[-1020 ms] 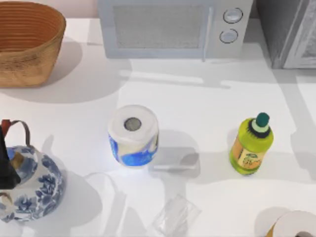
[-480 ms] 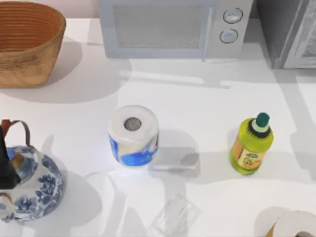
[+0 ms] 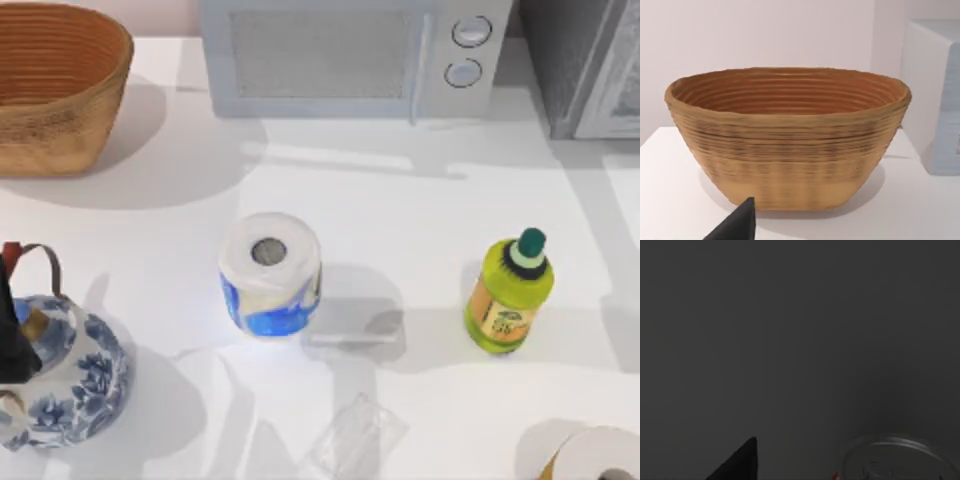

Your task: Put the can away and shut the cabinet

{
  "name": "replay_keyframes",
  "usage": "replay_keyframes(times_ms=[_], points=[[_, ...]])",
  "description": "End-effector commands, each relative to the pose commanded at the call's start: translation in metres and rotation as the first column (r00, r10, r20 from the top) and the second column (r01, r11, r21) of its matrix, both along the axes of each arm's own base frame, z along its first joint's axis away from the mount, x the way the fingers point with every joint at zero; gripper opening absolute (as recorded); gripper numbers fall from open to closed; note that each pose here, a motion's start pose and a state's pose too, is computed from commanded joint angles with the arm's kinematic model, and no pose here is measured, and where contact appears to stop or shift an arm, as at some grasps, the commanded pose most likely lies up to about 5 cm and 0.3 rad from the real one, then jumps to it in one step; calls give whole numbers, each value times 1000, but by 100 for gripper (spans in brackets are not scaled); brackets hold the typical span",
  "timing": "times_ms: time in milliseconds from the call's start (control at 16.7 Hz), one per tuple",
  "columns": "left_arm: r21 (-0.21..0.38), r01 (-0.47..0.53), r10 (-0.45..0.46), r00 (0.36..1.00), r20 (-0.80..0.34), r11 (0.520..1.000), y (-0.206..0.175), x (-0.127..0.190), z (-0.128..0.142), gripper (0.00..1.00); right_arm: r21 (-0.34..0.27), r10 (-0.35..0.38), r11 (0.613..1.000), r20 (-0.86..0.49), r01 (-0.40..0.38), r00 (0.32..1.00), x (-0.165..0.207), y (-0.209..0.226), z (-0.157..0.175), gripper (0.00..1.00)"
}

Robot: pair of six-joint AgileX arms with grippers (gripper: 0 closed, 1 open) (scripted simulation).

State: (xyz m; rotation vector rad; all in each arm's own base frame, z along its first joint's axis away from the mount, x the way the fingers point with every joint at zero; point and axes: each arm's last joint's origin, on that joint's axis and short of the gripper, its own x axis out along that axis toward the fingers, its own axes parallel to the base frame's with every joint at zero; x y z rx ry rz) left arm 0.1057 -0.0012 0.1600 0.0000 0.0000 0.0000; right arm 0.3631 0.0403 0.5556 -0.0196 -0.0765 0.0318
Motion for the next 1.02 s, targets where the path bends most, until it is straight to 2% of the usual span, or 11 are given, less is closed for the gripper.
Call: replay_keyframes(times_ms=[240,420,600,1020], points=[[0,0,0,1000,0,1000,0,0,0,100,-20,36,999,80,-35,996,-72,-8,15,100],[0,0,0,1000,0,1000,0,0,0,100,-31,57,998,101,-54,993,-133,-15,-7,100],[0,0,0,1000,0,1000,0,0,0,100,-35,68,997,60,-66,996,-181,-23,-70,100],[0,0,0,1000,0,1000,0,0,0,100,-15,42,999,-45,-42,998,-248,-35,-272,100]])
